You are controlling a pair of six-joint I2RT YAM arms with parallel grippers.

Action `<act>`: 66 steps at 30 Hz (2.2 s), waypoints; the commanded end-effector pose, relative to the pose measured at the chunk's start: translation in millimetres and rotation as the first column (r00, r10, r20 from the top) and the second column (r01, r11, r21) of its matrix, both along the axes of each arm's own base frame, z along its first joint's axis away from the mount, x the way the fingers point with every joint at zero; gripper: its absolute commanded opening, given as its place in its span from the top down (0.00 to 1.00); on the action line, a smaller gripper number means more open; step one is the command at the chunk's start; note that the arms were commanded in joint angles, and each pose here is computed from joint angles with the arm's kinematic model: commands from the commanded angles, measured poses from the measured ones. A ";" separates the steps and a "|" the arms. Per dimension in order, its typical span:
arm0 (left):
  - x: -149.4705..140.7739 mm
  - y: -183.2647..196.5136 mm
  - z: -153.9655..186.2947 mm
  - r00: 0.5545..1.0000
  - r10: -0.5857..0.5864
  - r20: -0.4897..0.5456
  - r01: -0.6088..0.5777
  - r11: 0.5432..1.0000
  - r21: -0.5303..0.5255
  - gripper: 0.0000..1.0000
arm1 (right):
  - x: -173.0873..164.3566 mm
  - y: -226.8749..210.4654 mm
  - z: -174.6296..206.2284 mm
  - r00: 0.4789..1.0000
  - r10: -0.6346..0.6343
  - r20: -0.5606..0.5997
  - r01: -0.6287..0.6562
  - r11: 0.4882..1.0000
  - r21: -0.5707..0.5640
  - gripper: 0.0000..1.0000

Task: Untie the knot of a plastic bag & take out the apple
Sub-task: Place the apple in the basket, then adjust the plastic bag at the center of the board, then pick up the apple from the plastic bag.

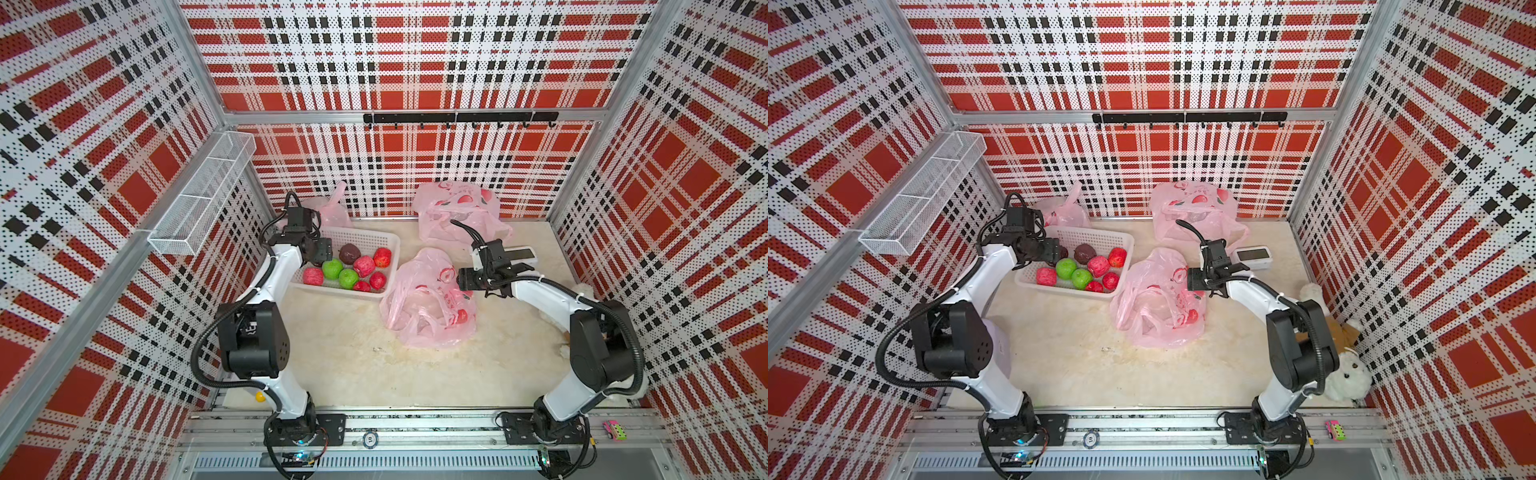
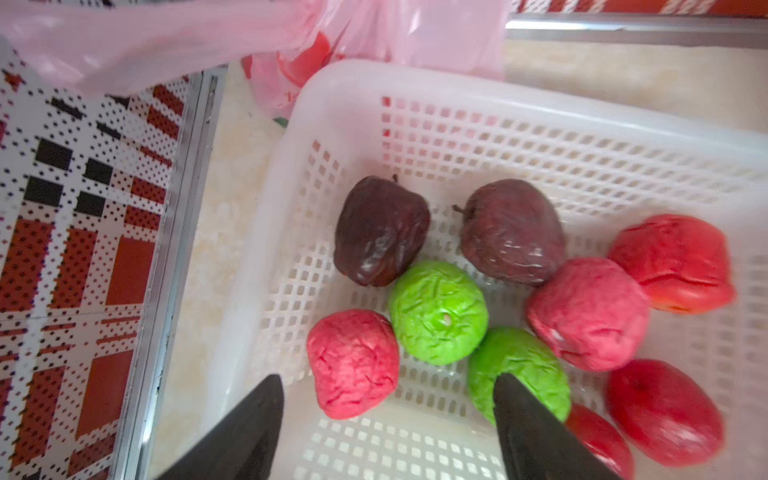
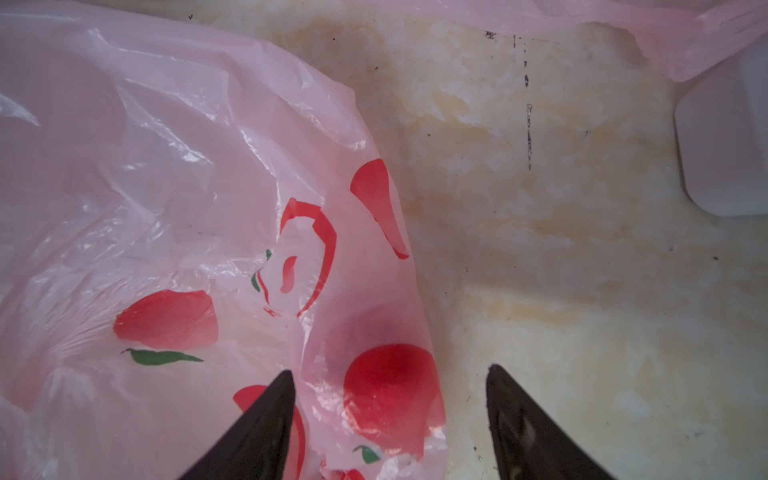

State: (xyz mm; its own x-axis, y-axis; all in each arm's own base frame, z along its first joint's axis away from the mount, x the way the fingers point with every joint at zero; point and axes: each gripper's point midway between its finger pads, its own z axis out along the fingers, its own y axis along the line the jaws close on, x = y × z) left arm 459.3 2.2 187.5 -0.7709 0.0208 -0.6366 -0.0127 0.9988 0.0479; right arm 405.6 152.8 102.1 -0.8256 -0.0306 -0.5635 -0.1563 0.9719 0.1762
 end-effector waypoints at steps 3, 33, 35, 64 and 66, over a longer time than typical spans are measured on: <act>-38.1 -100.2 23.8 0.969 -0.234 0.076 0.239 0.969 -0.063 0.21 | 26.7 21.5 -0.6 0.998 0.056 0.000 -0.056 0.997 0.045 0.25; -199.3 -265.1 -62.1 0.781 -0.598 0.178 0.623 0.733 -0.274 0.30 | 4.2 106.1 105.7 0.869 0.409 0.278 -0.431 0.902 0.022 1.00; -190.8 -257.7 -72.4 0.809 -0.568 0.154 0.588 0.769 -0.251 0.29 | 7.3 107.6 89.6 0.883 0.404 0.237 -0.422 0.906 0.027 0.94; -183.9 -296.4 -33.4 0.773 -0.605 0.190 0.633 0.755 -0.170 0.37 | -68.5 43.9 40.6 0.980 0.195 0.025 -0.196 0.980 0.038 0.25; -181.1 -303.4 -30.7 0.764 -0.615 0.194 0.643 0.753 -0.143 0.39 | -72.2 39.1 38.6 0.983 0.180 0.015 -0.181 0.983 0.029 0.25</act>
State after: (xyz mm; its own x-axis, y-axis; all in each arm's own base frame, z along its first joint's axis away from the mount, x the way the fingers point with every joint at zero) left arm 271.3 -296.0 143.0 -0.5819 0.3199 -0.7477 0.6258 0.7633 -0.1605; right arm 338.8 198.2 139.7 -0.7902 -0.1905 -0.5825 -0.3659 0.9091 0.1992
